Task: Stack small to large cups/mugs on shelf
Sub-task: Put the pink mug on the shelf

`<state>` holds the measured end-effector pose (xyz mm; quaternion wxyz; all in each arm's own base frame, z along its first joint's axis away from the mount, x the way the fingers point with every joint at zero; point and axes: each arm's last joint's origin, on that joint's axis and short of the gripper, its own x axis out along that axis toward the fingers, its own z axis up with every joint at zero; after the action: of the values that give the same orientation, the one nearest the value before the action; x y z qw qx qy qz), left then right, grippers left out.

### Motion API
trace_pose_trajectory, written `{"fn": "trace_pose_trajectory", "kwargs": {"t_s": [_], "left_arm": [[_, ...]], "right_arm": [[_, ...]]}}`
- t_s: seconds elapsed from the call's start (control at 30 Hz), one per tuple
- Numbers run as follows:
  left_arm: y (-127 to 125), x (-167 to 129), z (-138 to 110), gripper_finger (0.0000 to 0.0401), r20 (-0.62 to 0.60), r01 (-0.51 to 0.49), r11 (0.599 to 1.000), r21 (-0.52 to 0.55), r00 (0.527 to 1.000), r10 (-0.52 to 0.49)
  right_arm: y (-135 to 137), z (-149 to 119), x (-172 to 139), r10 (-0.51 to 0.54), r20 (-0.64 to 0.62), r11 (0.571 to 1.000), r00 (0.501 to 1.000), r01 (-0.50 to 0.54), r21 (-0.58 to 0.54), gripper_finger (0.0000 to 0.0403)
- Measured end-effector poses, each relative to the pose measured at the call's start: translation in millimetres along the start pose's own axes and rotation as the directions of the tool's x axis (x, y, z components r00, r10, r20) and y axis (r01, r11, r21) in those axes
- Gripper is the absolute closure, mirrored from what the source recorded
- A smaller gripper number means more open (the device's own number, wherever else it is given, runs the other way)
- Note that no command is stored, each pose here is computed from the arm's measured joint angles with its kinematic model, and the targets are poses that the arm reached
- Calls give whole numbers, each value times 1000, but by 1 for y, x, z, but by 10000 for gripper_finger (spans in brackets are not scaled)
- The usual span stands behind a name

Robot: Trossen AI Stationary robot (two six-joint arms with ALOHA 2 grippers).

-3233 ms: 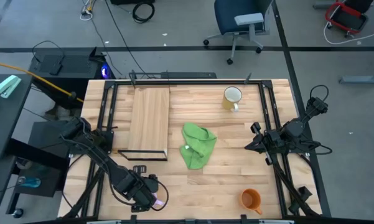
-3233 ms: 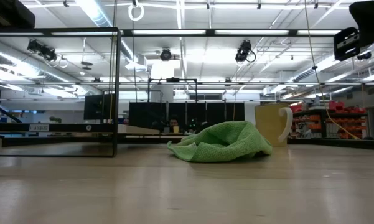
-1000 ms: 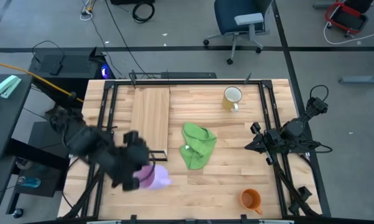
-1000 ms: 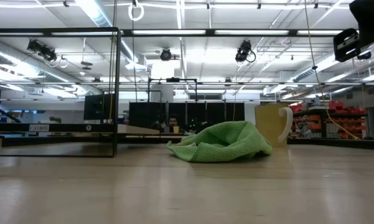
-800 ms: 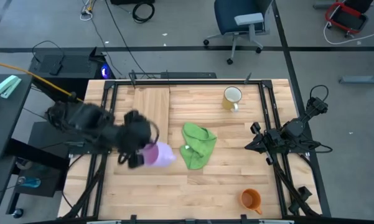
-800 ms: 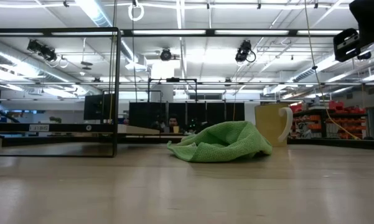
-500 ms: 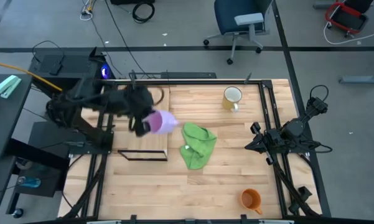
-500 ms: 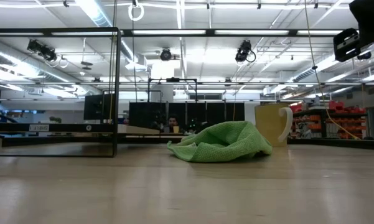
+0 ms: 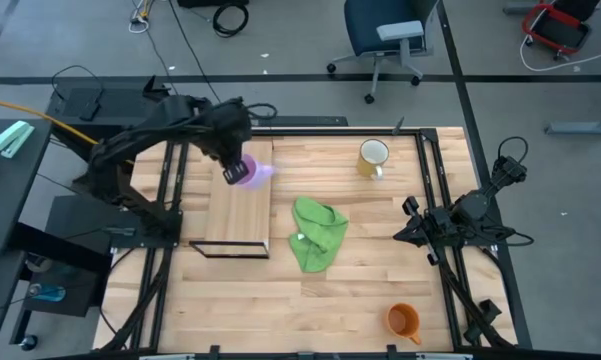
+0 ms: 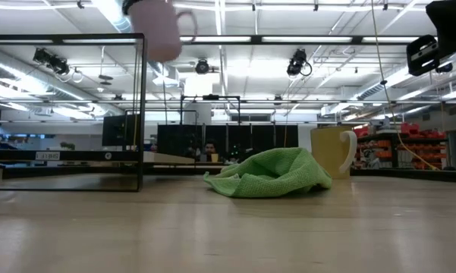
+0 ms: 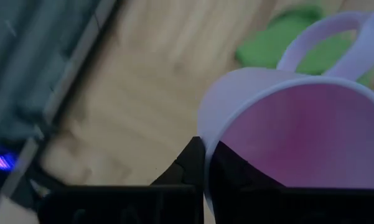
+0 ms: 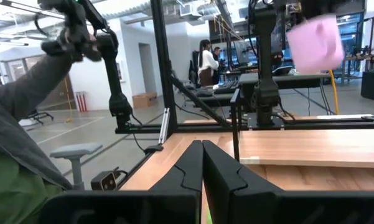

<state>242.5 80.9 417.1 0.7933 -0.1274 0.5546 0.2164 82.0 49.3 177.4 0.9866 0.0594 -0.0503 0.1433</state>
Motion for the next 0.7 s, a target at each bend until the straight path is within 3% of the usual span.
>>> {"fn": "trace_pose_trajectory", "kwargs": {"t_s": [0.23, 0.37, 0.7], "left_arm": [[10, 48, -31, 390, -223, -13, 996, -84, 975, -6], [7, 67, -56, 390, -311, -36, 997, -72, 950, 12], [-17, 94, -90, 390, -262, 41, 999, -4, 964, -40]], "right_arm": [[0, 0, 0, 0, -4, 1000, 1000, 0, -2, 389], [0, -1, 0, 0, -6, 1000, 1000, 0, -4, 389], [0, -1, 0, 0, -6, 1000, 1000, 0, -1, 389]]}}
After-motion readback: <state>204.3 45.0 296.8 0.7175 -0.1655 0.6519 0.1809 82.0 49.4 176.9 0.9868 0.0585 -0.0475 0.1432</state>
